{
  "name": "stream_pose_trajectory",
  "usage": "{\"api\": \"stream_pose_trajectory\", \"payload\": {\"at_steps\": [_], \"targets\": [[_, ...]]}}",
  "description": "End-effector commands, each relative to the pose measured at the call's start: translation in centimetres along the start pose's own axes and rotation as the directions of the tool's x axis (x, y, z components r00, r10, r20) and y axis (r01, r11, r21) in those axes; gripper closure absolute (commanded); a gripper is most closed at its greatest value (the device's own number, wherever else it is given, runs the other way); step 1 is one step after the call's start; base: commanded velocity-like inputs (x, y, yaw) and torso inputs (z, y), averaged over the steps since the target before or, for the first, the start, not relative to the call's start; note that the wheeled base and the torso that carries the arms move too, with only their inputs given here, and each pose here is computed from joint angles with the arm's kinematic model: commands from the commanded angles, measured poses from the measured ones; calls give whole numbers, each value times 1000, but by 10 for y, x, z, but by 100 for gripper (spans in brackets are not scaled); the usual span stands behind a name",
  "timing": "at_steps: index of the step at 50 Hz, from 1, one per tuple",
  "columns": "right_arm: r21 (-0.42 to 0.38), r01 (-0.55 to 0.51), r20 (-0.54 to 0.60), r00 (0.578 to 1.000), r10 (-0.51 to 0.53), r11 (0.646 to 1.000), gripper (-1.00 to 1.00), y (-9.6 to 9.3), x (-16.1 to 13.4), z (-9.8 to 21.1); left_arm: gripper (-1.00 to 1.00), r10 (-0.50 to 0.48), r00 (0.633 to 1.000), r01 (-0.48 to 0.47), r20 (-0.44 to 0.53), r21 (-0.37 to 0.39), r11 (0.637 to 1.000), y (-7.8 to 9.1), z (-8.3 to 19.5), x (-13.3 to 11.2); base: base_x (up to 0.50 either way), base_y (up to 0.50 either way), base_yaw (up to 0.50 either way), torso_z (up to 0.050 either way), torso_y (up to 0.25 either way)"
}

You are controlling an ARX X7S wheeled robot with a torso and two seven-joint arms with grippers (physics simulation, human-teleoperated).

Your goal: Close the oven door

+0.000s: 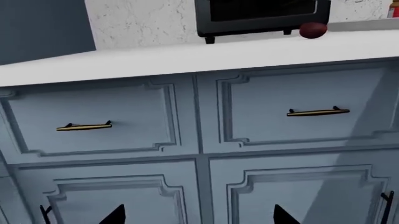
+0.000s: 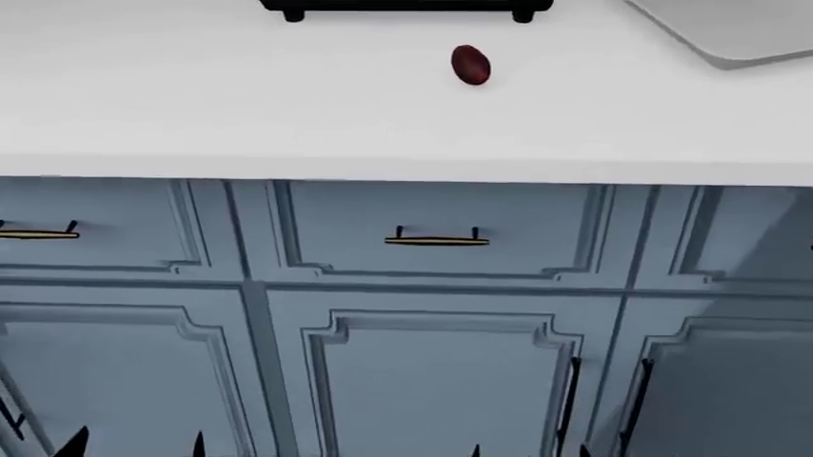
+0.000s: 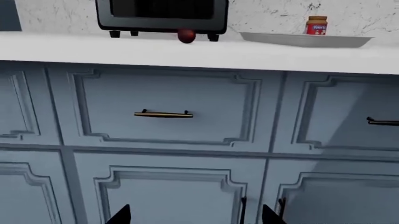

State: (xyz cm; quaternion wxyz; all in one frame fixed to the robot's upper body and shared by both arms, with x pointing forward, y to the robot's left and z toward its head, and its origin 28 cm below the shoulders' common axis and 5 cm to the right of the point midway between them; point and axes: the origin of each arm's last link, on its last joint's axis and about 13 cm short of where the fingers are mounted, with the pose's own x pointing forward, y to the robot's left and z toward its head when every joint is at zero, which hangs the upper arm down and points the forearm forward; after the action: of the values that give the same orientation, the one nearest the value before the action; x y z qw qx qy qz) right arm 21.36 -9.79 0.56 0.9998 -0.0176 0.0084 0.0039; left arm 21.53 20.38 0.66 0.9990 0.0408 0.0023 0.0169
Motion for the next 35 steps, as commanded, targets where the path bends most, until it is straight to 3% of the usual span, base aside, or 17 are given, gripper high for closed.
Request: {"api": "stream_pose_trajectory", "payload": {"at_steps": [1, 35], "targets": [[-9, -2, 4, 1000, 2, 1000, -100, 1, 0, -4, -100, 4, 1000, -4, -2, 13, 1000, 1, -3, 1, -133, 297, 0, 0, 0], [-29, -11, -1, 1000, 11, 1000, -100, 2, 0, -9, -100, 22, 1000, -22, 11, 32, 999, 2, -2, 1, -68, 260, 0, 0, 0]]}}
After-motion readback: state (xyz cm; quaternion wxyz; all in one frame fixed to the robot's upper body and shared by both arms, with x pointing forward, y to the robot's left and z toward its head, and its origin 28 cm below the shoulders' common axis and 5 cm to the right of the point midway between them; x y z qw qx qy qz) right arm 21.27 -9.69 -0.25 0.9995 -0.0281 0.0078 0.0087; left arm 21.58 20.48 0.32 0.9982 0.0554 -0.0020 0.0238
